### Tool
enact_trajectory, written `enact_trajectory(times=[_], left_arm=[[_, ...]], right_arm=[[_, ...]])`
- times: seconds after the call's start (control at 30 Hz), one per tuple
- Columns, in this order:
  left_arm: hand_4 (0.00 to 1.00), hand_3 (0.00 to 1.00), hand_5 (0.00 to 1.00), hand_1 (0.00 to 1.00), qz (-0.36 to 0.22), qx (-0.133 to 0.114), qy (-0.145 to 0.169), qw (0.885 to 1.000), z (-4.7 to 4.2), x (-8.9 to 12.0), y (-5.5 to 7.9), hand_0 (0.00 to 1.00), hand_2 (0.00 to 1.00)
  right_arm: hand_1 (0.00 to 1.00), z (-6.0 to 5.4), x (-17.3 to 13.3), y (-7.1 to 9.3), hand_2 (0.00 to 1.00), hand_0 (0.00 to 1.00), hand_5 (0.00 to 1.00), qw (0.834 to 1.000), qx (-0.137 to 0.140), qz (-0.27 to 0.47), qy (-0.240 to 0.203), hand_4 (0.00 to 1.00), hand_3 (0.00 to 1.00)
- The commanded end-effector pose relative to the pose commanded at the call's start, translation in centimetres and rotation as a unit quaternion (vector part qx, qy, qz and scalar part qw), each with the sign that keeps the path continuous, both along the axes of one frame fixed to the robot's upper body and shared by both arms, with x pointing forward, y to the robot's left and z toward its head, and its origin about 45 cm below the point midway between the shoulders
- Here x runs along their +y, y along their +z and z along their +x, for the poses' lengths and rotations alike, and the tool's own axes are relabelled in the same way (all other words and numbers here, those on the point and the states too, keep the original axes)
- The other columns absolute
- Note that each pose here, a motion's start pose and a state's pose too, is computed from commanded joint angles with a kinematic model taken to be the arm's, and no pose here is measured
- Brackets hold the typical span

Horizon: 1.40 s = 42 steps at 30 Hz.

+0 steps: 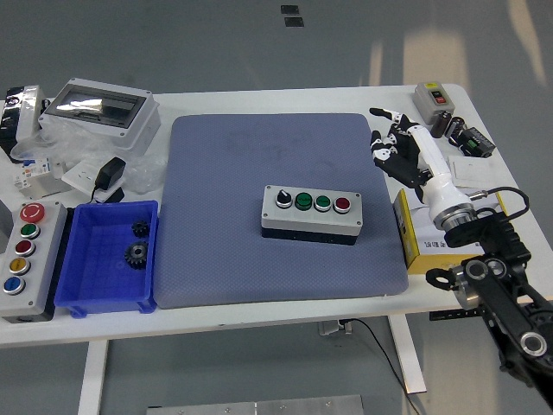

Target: Pick up the button,place it on the desk,press the button,press the button

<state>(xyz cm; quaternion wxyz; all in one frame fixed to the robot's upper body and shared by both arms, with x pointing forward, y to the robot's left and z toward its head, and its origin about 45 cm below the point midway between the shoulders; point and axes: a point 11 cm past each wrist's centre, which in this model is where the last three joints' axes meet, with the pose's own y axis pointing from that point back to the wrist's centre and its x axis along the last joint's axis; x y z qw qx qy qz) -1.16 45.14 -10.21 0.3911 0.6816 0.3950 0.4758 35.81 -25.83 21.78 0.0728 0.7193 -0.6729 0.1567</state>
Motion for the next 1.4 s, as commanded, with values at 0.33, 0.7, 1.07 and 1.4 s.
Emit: enact_trajectory(times=[0.33, 0.7, 1.07, 1.4], left_arm=[[0.55, 0.581, 0.125, 0.571, 0.005, -0.007, 0.0, 1.0, 0.5, 0.2, 0.1, 0.628, 0.505], [0.554, 0.582, 0.113, 0.573, 0.013, -0.011, 0.004, 1.0, 1.25, 0.6, 0.3, 0.629, 0.518], [0.555, 0.584, 0.119, 0.574, 0.021, -0.01, 0.014, 1.0, 1.38, 1.1, 0.6, 0.63, 0.524], [0.561, 0.584, 0.128, 0.575, 0.029, -0.012, 0.006, 1.0, 1.42, 1.9, 0.9, 0.631, 0.525]], right_arm=[[0.623, -1.2, -3.2, 0.2, 0.651, 0.583, 0.422, 0.993, -0.089, 0.041, -0.069, 0.622, 0.667], [0.736, -2.0, -6.7, -0.4, 0.765, 0.788, 0.561, 0.969, -0.084, 0.212, -0.091, 0.683, 0.693], [0.732, -1.6, -7.7, -1.5, 0.754, 0.787, 0.541, 0.958, -0.045, 0.259, -0.115, 0.675, 0.684], [0.727, -1.2, -7.3, -1.5, 0.75, 0.781, 0.546, 0.962, -0.03, 0.249, -0.104, 0.676, 0.686]])
